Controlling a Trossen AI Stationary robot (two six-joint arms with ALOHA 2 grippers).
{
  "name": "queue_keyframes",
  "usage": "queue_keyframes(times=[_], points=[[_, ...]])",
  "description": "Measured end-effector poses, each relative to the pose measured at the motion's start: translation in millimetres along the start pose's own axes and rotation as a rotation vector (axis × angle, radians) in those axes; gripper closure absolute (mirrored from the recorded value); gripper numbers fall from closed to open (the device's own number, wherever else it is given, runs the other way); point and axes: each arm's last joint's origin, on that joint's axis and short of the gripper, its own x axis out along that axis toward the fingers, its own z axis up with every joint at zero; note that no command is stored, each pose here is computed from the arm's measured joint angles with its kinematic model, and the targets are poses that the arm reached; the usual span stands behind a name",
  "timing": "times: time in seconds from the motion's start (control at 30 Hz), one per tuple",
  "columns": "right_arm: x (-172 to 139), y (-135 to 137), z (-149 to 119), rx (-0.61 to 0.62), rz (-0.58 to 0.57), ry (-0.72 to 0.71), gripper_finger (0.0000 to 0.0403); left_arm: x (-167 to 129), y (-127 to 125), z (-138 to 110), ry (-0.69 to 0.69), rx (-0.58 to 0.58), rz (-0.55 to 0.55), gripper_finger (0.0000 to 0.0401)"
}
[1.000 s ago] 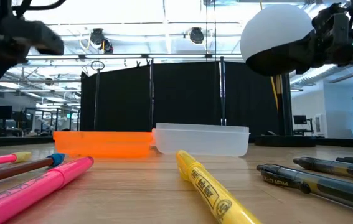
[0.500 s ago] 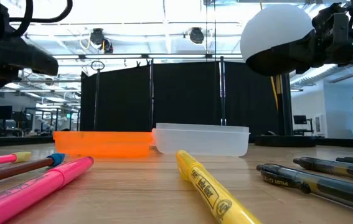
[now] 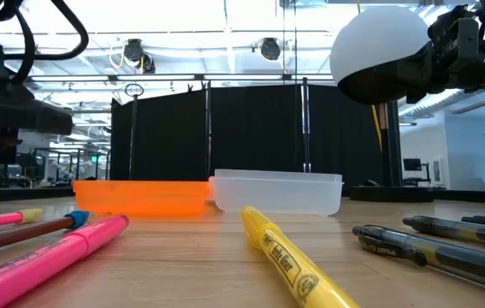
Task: Pick & place school supplies into a supply box
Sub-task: Put the black scissors into the supply box
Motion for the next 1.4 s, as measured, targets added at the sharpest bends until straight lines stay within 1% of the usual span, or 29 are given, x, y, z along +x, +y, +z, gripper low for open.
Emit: queue_keyframes(times=[0.23, 0.33, 0.53, 0.63, 0.73, 0.87, 0.93, 0.97, 1.17, 1.3, 1.4], points=[[0, 0, 0, 0.003, 0.000, 0.002, 0.0403, 11, 4, 4, 0.003, 0.017, -0.009, 0.0227], [0, 0, 0, 0.003, 0.000, 0.002, 0.0403, 15, 4, 4, 0.019, 0.032, -0.031, 0.0254], [0, 0, -1, 0.003, 0.000, 0.008, 0.0403, 15, 3, 4, 0.028, 0.055, -0.043, 0.0349], [0, 0, -1, 0.003, 0.000, 0.012, 0.0403, 14, 3, 4, 0.030, 0.076, -0.041, 0.0353], [0, 0, -2, 0.002, 0.000, 0.019, 0.0403, 10, 2, 3, 0.001, 0.089, -0.038, 0.0353], [0, 0, -2, 0.002, -0.001, 0.022, 0.0403, -8, 4, 4, -0.042, 0.118, -0.008, 0.0353], [0, 0, -2, 0.002, -0.001, 0.022, 0.0403, -24, 6, 6, -0.091, 0.118, -0.001, 0.0366], [0, 0, -2, 0.002, -0.001, 0.022, 0.0403, -33, 6, 6, -0.103, 0.121, -0.015, 0.0373], [0, 0, -2, 0.002, 0.000, 0.023, 0.0403, -74, -1, 1, -0.163, 0.176, -0.101, 0.0373], [0, 0, -2, 0.002, -0.001, 0.023, 0.0403, -99, -17, 3, -0.161, 0.206, -0.200, 0.0373], [0, 0, -2, 0.002, -0.001, 0.024, 0.0403, -121, -33, 13, -0.188, 0.236, -0.291, 0.0373]])
